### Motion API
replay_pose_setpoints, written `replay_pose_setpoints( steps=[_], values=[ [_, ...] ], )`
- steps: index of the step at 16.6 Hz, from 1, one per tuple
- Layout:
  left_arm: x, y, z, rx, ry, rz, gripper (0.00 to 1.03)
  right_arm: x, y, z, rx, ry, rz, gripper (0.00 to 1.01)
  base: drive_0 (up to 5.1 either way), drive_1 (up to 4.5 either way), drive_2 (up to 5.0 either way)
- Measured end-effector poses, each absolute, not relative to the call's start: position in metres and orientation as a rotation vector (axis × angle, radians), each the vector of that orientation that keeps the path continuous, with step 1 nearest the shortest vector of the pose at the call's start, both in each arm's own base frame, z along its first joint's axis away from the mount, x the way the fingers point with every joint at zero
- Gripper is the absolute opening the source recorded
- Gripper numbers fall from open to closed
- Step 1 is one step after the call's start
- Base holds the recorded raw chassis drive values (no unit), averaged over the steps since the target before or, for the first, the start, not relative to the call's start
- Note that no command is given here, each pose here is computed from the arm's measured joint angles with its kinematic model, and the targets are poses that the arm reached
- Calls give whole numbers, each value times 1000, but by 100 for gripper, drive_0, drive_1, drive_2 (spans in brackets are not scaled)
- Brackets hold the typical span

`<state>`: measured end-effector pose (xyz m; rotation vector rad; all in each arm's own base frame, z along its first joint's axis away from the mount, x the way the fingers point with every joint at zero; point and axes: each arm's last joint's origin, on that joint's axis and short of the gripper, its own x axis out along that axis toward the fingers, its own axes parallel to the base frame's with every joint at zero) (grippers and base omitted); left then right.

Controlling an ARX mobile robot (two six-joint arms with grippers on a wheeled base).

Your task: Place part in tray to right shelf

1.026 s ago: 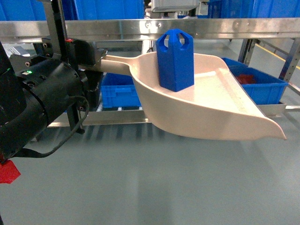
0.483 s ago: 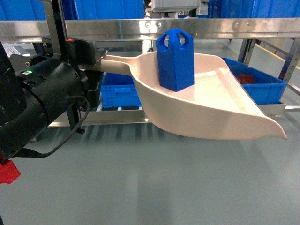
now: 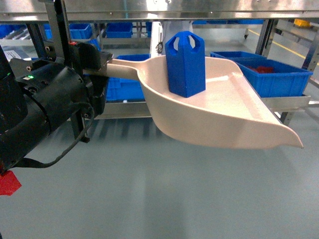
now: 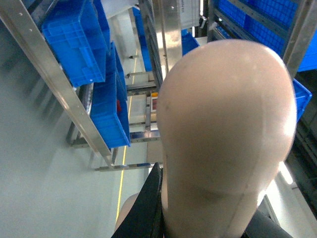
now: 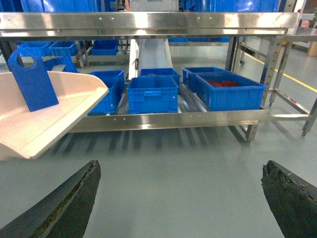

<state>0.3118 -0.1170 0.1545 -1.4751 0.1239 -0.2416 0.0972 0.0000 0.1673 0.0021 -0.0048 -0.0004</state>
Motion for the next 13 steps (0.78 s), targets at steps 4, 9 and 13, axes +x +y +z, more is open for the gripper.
replay_pose_setpoints(
  steps=[4,9,13],
  values=[
    [312,-117,155,-1475,124,-242,17,97,0,167,2,-5,0,98,0,0,0],
    [312,-117,155,-1475,124,-242,17,97,0,167,2,-5,0,98,0,0,0],
    [312,-117,154,-1475,124,-241,17,97,0,167,2,-5,0,98,0,0,0]
  ],
)
